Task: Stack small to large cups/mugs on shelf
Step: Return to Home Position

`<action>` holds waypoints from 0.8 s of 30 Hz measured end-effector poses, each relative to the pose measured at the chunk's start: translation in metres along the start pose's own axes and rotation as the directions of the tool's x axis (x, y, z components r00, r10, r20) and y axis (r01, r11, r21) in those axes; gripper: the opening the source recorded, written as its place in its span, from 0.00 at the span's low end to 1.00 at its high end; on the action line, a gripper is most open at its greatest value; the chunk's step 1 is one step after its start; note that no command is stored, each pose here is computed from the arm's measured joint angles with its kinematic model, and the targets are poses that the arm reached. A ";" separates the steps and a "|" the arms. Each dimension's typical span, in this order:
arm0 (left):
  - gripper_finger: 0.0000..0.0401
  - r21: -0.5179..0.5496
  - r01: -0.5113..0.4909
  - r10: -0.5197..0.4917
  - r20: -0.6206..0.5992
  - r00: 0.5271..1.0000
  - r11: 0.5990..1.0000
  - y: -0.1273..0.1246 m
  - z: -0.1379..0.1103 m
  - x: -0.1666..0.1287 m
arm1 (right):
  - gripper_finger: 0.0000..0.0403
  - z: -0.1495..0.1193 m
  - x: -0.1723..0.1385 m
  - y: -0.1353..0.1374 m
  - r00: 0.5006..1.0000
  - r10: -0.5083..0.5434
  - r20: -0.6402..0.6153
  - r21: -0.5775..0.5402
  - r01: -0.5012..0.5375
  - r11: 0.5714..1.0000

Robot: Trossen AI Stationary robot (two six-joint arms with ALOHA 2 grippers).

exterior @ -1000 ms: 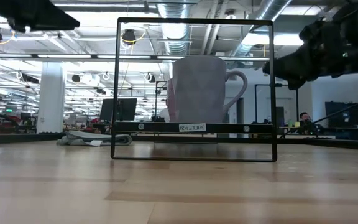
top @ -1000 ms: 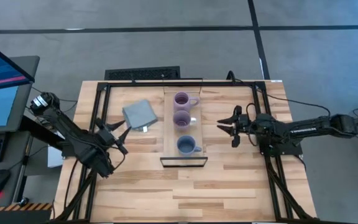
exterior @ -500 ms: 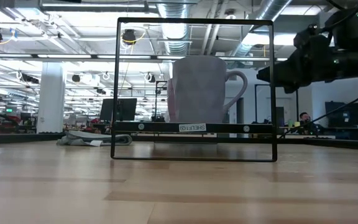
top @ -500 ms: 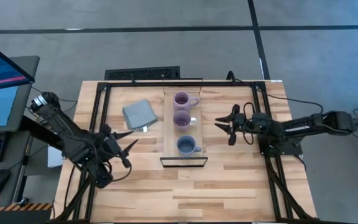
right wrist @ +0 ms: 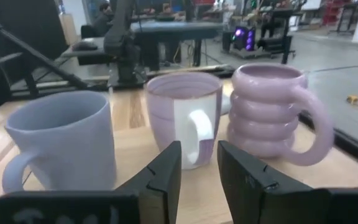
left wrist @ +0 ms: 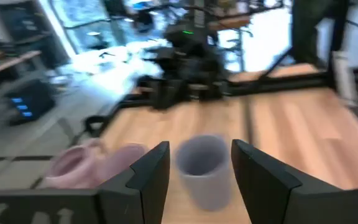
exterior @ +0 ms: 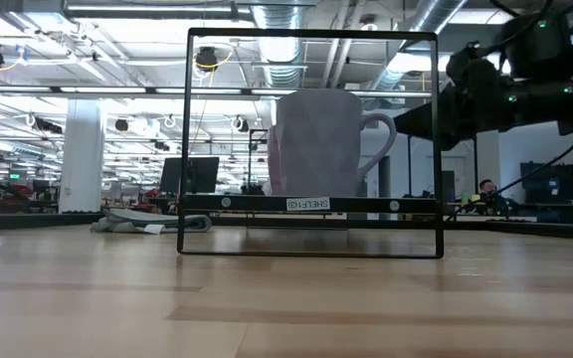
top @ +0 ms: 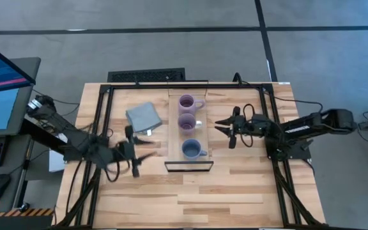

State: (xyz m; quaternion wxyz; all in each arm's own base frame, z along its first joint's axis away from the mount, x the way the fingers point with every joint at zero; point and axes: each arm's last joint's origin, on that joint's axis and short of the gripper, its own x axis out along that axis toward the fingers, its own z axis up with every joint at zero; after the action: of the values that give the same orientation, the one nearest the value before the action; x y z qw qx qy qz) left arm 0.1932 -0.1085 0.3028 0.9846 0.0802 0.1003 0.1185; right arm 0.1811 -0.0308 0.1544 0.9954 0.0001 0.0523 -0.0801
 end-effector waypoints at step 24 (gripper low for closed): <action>0.41 -0.113 -0.321 0.336 0.165 0.927 0.940 0.112 -0.104 -0.034 | 0.31 -0.009 0.013 0.007 0.994 0.077 -0.078 0.009 -0.076 0.997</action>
State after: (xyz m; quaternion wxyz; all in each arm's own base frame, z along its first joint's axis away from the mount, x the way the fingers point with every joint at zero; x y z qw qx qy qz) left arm 0.1143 0.0045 0.2290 0.9583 0.0651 -0.0098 0.2781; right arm 0.1938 -0.0258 0.1439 0.9949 0.0084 0.0912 -0.0419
